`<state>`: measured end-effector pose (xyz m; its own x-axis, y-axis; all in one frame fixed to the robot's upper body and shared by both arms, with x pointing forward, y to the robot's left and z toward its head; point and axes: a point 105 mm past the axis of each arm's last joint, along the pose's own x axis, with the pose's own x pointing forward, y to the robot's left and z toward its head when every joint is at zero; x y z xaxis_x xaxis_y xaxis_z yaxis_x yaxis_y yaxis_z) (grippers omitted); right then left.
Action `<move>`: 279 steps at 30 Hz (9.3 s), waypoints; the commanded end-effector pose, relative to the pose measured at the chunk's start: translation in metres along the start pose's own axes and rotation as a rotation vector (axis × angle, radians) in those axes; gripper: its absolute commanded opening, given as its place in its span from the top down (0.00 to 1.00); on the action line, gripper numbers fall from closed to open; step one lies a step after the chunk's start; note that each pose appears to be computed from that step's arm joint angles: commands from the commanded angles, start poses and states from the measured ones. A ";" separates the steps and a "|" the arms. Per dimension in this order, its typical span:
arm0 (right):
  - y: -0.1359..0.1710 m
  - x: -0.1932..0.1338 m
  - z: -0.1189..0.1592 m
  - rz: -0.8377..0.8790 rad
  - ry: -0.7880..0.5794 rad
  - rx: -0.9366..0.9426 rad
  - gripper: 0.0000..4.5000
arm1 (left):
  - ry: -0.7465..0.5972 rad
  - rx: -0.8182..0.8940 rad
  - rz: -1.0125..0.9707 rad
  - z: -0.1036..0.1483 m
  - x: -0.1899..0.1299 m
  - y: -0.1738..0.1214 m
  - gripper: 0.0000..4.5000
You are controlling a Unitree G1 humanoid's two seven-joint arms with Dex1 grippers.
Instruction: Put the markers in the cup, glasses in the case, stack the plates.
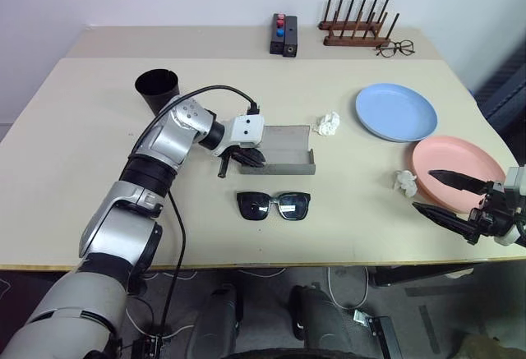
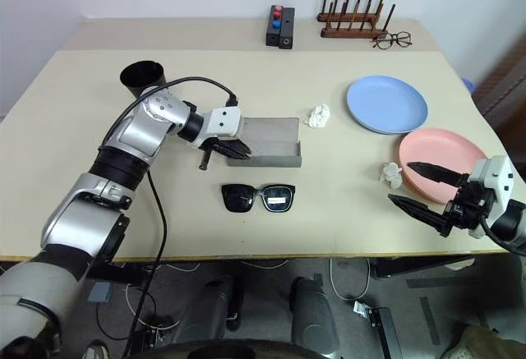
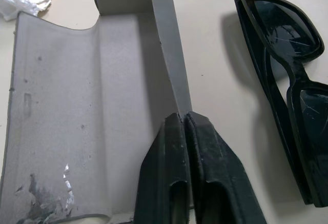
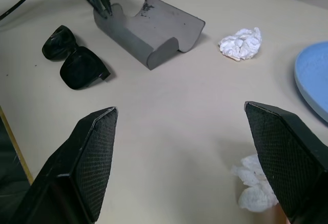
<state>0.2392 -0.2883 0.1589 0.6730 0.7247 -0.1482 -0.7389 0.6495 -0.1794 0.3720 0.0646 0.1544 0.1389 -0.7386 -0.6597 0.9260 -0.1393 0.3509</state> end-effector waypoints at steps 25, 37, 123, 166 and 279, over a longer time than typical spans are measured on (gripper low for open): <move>0.012 0.013 0.004 0.001 -0.065 -0.001 0.10 | -0.148 -0.019 -0.296 0.029 -0.002 -0.040 0.39; 0.023 0.015 0.008 -0.015 -0.092 -0.004 0.10 | -0.093 0.002 -0.321 0.029 0.022 -0.032 0.39; 0.021 0.025 -0.011 0.185 0.047 -0.131 0.10 | -0.124 -0.112 -0.009 0.049 0.003 0.043 0.99; 0.016 0.033 -0.002 0.154 -0.004 -0.135 0.10 | -0.171 -0.150 0.458 0.058 -0.016 0.095 0.99; -0.122 0.134 -0.003 -0.279 0.212 -0.132 0.76 | -0.486 -0.290 0.297 0.073 0.008 -0.012 0.00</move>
<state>0.4155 -0.2719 0.1433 0.8428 0.4460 -0.3012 -0.5326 0.7720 -0.3470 0.3400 0.0122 0.1782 0.2913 -0.9341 -0.2066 0.9467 0.2505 0.2026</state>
